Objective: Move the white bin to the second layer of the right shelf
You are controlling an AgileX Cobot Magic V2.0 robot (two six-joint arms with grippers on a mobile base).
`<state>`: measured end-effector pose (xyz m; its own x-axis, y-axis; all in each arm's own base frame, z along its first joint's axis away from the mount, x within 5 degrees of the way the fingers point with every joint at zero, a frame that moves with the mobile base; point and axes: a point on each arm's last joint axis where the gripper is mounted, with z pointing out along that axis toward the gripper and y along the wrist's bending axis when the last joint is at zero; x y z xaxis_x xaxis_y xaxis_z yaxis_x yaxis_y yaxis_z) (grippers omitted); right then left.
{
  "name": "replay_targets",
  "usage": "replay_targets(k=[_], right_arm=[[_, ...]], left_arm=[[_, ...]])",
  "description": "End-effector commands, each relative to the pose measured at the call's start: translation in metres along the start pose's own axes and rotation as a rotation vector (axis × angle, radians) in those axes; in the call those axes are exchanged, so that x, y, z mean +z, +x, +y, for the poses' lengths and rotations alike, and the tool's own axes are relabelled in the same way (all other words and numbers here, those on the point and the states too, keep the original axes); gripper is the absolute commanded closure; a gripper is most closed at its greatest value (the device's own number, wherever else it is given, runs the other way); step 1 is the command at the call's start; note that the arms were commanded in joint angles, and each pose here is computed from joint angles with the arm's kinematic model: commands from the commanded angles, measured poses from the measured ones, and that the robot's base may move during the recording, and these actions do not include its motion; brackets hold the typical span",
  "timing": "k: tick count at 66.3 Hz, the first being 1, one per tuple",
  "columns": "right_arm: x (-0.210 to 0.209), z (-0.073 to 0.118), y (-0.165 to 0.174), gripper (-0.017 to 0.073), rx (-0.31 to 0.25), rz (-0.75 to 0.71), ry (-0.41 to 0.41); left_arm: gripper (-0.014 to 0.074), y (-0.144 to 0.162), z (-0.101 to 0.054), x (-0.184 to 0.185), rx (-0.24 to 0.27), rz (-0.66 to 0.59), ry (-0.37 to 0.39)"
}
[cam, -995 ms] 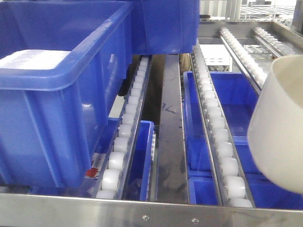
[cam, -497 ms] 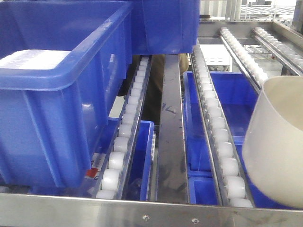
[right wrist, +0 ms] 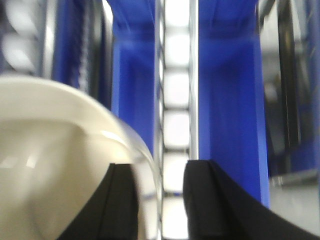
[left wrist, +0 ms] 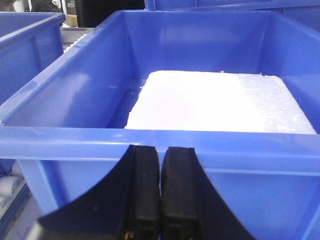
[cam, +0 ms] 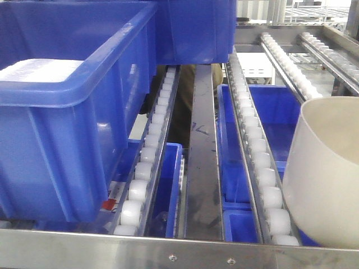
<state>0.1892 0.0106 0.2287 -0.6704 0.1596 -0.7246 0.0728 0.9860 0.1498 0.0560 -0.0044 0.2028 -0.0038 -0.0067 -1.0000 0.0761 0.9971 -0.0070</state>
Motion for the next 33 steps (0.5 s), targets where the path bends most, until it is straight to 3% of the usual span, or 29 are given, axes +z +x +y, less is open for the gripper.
replay_targets(k=[1,13,26,33], right_arm=[[-0.022,0.003,-0.021,0.0217,-0.001,-0.181,-0.029],[-0.053,0.004,-0.024,0.0249,-0.053,-0.303,-0.045],[-0.081,0.004,-0.020,0.0521,-0.161,-0.436,-0.043],[-0.086,0.002,-0.009,0.0503,-0.157,-0.518,-0.051]], left_arm=[[0.0509,0.004,0.000,0.000,-0.010,-0.060,0.005],[0.0509,0.004,0.000,0.000,-0.010,-0.060,0.005],[0.0509,0.004,0.000,0.000,-0.010,-0.060,0.005],[0.0509,0.004,0.000,0.000,-0.010,-0.060,0.005]])
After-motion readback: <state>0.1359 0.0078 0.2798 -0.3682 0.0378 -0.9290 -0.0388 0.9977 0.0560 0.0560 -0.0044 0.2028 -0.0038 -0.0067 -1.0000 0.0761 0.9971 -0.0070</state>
